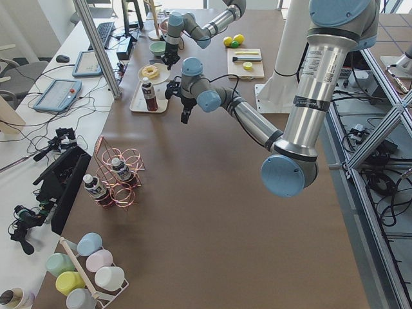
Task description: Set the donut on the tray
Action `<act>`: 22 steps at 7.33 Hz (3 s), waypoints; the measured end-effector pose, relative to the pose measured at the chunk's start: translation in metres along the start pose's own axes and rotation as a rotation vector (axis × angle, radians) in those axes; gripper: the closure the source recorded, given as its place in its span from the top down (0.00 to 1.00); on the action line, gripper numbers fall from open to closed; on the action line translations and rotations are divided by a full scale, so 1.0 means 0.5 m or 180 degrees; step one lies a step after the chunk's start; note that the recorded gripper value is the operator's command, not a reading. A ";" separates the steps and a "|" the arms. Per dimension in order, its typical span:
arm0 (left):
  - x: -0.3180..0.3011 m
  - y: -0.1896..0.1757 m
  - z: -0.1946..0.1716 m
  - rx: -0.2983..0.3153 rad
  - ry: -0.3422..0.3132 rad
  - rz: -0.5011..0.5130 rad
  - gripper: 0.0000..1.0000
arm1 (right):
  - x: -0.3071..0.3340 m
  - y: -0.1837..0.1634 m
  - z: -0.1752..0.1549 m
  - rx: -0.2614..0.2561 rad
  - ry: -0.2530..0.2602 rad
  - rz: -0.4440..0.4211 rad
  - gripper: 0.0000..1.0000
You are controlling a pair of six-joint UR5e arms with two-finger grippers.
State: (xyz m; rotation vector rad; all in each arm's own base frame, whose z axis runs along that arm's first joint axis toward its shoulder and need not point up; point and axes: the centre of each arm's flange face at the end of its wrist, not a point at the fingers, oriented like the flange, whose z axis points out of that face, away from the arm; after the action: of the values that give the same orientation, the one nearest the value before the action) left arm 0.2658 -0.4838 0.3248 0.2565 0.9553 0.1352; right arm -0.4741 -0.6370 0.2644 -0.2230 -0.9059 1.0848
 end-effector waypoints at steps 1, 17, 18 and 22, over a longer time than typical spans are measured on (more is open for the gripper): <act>-0.005 -0.003 -0.005 0.0014 -0.0006 -0.0007 0.99 | -0.028 0.033 0.023 -0.0018 -0.0049 0.0076 0.00; -0.595 -0.072 -0.263 -0.0183 -0.0411 0.0493 0.98 | 0.610 -0.917 -0.249 0.0099 0.0903 -0.2638 1.00; -0.651 -0.041 -0.292 -0.0197 -0.0458 0.0444 0.98 | 0.709 -0.991 -0.287 0.0078 0.0978 -0.2835 1.00; -0.773 0.066 -0.296 -0.0301 -0.0488 0.0113 0.98 | 0.902 -1.089 -0.376 -0.0116 0.0899 -0.2980 1.00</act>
State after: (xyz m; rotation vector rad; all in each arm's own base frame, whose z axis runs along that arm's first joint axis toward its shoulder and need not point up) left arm -0.0763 -0.5165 0.5571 0.1936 0.7903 0.1901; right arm 0.0980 -0.4754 0.6908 0.0323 -0.6497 0.1596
